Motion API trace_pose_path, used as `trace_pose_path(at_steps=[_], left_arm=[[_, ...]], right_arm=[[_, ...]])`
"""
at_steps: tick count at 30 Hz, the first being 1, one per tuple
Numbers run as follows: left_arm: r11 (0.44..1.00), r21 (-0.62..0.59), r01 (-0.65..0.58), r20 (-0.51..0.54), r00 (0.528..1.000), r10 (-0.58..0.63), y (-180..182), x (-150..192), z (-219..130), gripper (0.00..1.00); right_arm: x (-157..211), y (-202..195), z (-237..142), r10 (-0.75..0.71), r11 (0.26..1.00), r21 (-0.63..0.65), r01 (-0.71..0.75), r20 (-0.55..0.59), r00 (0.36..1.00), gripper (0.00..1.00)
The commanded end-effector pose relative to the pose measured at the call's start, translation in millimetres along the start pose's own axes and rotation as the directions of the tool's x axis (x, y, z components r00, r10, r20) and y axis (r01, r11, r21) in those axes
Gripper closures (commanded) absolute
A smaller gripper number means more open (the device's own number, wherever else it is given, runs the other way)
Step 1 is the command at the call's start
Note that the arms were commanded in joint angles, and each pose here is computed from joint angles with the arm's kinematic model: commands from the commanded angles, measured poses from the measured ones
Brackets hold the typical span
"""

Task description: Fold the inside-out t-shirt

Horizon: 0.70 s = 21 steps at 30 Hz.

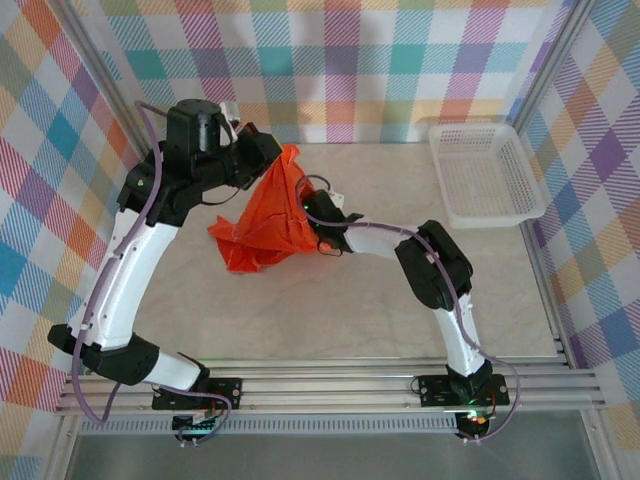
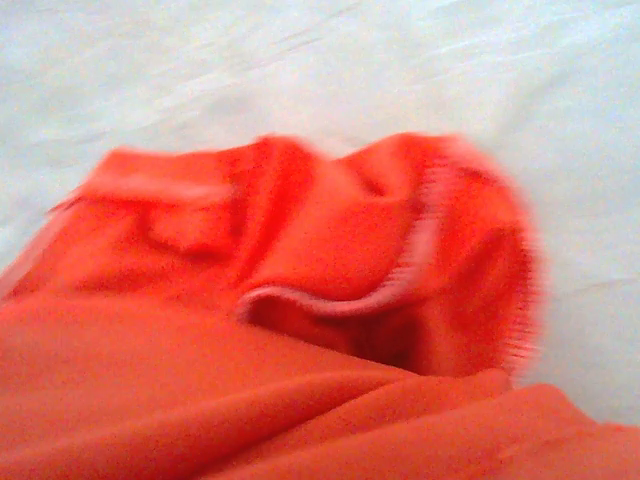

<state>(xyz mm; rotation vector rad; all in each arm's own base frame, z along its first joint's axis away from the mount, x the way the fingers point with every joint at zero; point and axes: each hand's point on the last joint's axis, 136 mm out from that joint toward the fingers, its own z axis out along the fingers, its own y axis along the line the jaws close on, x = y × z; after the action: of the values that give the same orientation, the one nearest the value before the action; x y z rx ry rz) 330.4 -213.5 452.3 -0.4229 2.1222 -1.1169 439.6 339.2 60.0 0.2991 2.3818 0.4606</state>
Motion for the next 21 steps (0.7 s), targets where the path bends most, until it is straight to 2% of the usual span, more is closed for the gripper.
trace_pose_path(at_steps=[1,4,6,8,11,15,17,21], left_arm=[[0.998,0.043,-0.039,0.022,0.999,0.038,-15,-2,-12,1.0],[0.999,0.029,-0.038,0.009,0.999,0.037,-10,1,-5,1.0],[0.999,0.022,-0.034,-0.003,0.999,0.034,-5,4,2,1.0],[1.0,0.012,-0.026,-0.017,1.0,0.027,1,6,11,1.0],[1.0,0.0,-0.01,-0.042,0.999,0.01,9,11,26,1.0],[1.0,-0.01,-0.002,-0.06,0.998,0.001,13,14,36,1.0],[1.0,-0.006,0.008,-0.063,0.998,-0.008,15,16,40,1.0],[1.0,0.007,0.023,-0.075,0.997,-0.022,13,17,44,1.0]], right_arm=[[-30,-54,-42,0.024,0.974,0.221,-0.045,0.097,0.995,0.65],[-45,-95,-64,0.074,0.95,0.29,-0.113,0.141,0.987,0.64],[-51,-99,-75,0.065,0.958,0.266,-0.107,0.162,0.985,0.6],[-52,-74,-77,0.048,0.99,0.128,-0.066,0.139,0.989,0.56],[-34,-17,-76,0.01,0.993,-0.122,-0.006,0.03,0.999,0.52],[-5,31,-82,-0.092,0.968,-0.237,0.084,-0.022,0.996,0.51],[6,55,-78,-0.109,0.945,-0.314,0.09,-0.041,0.993,0.45],[24,79,-46,-0.123,0.938,-0.339,0.077,-0.116,0.986,0.28]])
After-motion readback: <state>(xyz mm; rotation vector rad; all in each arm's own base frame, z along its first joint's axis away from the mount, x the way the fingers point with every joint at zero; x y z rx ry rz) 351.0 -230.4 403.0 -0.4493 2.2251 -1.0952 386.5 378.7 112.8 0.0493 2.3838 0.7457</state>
